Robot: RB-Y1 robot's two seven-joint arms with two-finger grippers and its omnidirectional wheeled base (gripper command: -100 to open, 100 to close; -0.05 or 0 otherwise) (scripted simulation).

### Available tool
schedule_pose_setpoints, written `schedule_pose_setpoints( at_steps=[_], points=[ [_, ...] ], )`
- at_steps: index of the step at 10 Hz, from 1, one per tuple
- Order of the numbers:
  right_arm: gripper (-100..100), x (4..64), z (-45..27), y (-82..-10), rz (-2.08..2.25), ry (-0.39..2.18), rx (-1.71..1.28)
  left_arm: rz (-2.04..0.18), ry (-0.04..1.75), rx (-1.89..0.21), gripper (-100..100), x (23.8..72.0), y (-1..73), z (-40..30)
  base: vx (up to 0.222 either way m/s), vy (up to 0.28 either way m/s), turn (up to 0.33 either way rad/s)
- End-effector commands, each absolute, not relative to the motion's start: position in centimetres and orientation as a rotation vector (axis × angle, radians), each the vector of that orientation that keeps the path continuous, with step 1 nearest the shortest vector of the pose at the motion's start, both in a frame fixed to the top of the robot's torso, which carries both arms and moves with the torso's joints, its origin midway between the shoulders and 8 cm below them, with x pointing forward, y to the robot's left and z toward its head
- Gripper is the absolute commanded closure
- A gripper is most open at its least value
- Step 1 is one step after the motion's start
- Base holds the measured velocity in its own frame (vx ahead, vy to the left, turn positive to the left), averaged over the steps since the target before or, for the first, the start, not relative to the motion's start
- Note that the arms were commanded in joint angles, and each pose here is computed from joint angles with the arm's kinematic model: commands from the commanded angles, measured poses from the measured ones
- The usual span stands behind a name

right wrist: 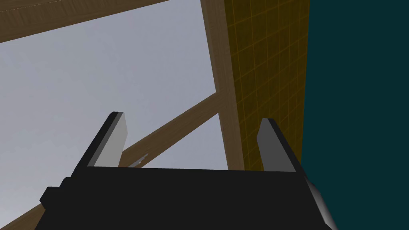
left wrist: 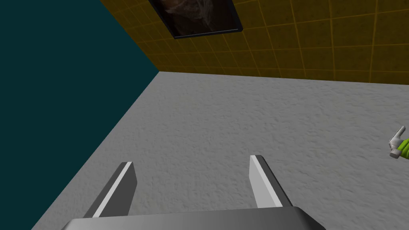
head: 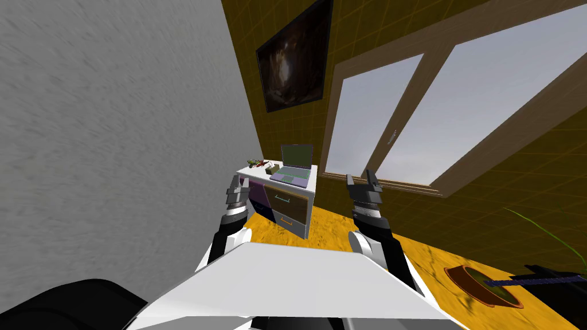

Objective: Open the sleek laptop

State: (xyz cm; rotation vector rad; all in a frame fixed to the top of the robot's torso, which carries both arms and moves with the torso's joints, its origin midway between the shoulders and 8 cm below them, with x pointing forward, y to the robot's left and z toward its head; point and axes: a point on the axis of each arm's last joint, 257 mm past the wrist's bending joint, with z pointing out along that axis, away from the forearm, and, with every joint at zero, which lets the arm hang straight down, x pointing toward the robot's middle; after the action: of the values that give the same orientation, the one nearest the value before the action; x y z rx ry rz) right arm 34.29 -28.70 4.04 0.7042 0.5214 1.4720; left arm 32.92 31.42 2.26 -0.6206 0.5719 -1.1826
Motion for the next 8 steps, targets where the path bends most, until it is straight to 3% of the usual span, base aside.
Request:
schedule_pose_setpoints(
  at_steps=[1, 8],
  points=[
    [0, 34.29, 4.05, -28.70, 1.472, 0.521, 0.704, -1.183, 0.572, -0.621, 0, 32.92, 31.42, 2.27, 0.000, 0.000, 0.000],
    [0, 34.28, 4.06, -28.70, 1.472, 0.521, 0.704, -1.183, 0.572, -0.620, 0, 32.91, 31.42, 2.28, 0.000, 0.000, 0.000]
  ],
)
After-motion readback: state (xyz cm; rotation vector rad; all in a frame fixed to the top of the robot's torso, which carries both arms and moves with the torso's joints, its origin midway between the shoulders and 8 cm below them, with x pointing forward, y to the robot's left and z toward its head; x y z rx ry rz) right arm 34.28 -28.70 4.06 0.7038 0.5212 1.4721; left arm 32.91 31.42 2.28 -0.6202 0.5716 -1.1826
